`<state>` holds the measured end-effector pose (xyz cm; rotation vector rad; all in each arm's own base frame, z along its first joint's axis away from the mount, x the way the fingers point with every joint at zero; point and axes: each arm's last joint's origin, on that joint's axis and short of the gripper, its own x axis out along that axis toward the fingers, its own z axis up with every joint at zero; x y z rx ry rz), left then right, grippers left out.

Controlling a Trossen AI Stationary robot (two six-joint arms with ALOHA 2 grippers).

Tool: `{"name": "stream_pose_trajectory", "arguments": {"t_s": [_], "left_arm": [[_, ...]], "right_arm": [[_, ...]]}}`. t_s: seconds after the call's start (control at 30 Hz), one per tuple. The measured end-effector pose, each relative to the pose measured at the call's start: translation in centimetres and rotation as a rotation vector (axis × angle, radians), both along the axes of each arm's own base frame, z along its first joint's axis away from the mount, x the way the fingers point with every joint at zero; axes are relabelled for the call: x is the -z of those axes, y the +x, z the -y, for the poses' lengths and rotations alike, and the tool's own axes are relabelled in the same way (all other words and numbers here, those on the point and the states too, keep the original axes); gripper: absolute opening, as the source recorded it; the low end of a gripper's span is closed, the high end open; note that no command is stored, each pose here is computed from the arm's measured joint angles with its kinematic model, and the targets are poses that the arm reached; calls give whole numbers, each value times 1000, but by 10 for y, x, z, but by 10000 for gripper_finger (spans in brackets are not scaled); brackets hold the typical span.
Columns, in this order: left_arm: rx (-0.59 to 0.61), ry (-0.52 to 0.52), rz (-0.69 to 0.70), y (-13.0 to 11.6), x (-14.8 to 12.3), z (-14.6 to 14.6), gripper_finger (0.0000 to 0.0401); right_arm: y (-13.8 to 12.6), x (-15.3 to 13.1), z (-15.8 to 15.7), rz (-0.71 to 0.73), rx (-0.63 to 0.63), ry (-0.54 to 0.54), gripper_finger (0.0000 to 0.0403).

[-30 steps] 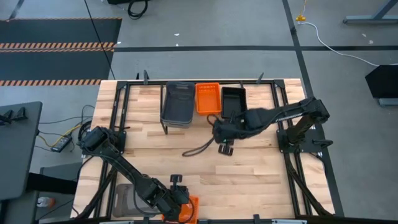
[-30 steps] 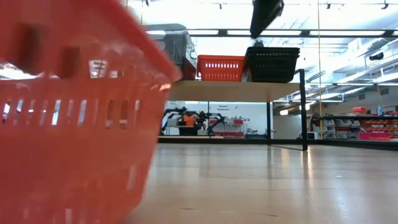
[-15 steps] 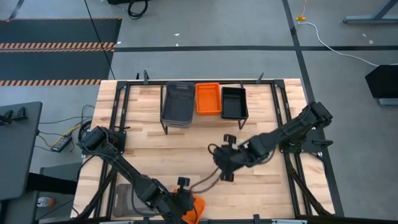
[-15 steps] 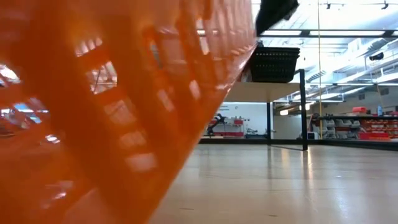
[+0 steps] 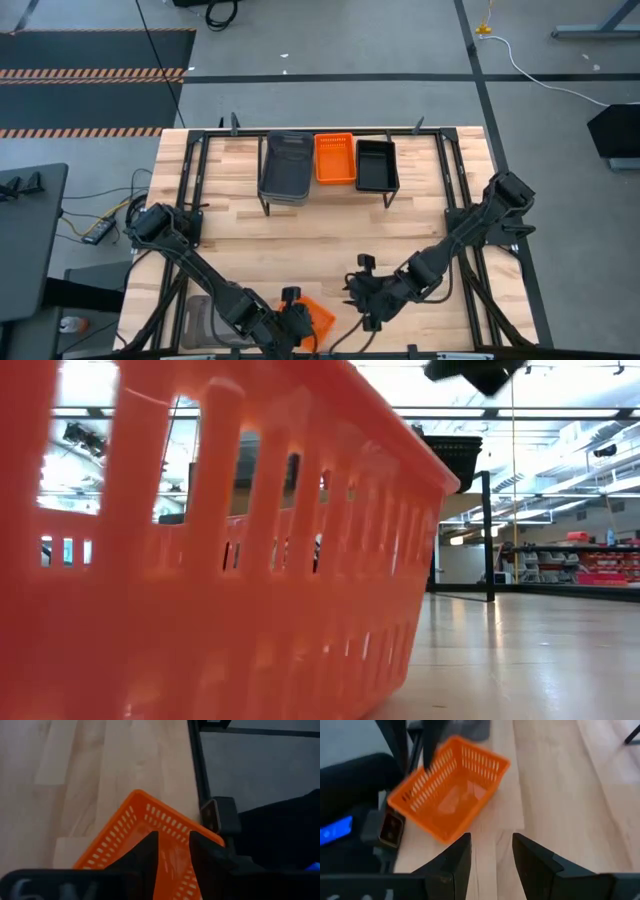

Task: Stack baskets on shelf by color
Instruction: Stack the orange bin on the stacked orange bins on the shelf

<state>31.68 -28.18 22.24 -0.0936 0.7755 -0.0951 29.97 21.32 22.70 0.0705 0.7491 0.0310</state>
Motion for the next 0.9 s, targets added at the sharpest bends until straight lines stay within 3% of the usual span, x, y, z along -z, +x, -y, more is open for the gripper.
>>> {"name": "stream_pose_trajectory", "arguments": {"t_s": [0.2,0.53,0.7,0.9], "left_arm": [[78,74,-26,-11,3,7,117],[160,179,-151,-34,9,12,117],[-29,112,-126,-26,10,5,117],[-298,-71,-279,-22,16,-13,117]], "right_arm": [[-1,25,-1,26,0,15,150],[0,23,-5,90,-38,12,150],[1,22,-6,113,-88,-40,150],[7,20,3,150,-107,-199,150]]}}
